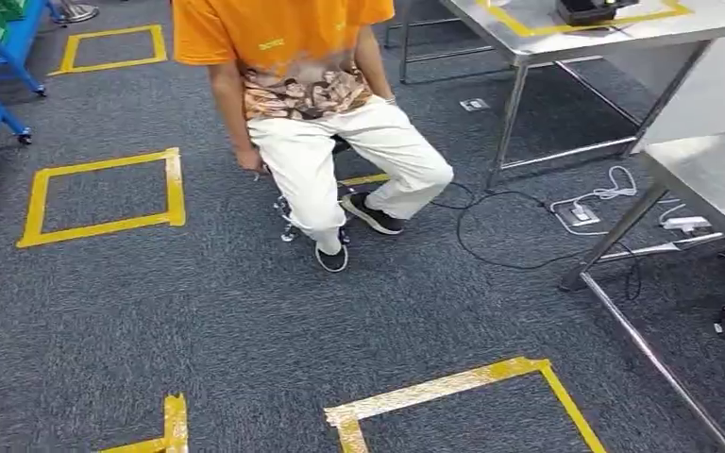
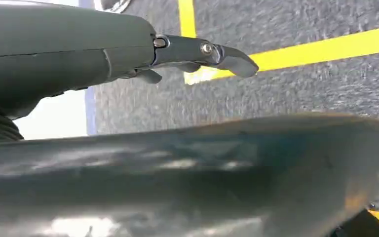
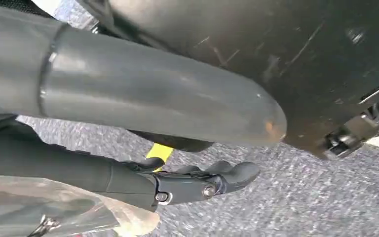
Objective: Take the parts from the cabinet and place them on the table.
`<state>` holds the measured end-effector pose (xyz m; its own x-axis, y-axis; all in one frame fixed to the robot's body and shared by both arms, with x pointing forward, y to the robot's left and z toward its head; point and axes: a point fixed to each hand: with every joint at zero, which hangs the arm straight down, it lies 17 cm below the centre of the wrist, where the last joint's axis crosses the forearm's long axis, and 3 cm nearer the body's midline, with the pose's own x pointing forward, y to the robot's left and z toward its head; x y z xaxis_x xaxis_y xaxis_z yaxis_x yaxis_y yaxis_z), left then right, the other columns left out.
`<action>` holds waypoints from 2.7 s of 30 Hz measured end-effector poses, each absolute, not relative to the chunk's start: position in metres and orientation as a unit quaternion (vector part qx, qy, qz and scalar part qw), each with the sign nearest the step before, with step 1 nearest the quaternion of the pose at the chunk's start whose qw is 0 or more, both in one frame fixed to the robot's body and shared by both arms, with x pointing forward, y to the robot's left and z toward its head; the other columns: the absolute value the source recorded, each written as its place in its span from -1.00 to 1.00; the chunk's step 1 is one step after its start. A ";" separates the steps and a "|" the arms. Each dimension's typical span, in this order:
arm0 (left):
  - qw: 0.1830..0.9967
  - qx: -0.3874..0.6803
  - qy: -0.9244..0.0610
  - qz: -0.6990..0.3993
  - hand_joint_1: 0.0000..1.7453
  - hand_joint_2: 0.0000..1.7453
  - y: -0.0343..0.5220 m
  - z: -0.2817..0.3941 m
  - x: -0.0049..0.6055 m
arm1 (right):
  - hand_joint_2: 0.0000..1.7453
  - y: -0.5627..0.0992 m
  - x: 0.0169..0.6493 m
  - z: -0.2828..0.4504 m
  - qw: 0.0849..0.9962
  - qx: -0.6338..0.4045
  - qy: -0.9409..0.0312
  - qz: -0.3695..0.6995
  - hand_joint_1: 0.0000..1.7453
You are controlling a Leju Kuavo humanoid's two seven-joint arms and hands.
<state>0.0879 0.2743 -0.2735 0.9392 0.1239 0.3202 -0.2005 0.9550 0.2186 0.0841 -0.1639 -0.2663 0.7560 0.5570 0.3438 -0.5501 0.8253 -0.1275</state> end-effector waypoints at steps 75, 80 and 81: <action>0.978 0.143 -0.150 -0.001 -1.00 -1.00 0.265 -0.272 0.091 | -1.00 -0.168 0.079 -0.268 0.939 0.009 -0.179 0.294 -1.00; 0.979 0.137 -0.151 0.001 -1.00 -1.00 0.260 -0.272 0.093 | -1.00 -0.168 0.078 -0.268 0.939 0.010 -0.177 0.294 -1.00; 0.979 0.136 -0.150 0.000 -1.00 -1.00 0.260 -0.272 0.090 | -1.00 -0.168 0.080 -0.268 0.939 0.010 -0.178 0.294 -1.00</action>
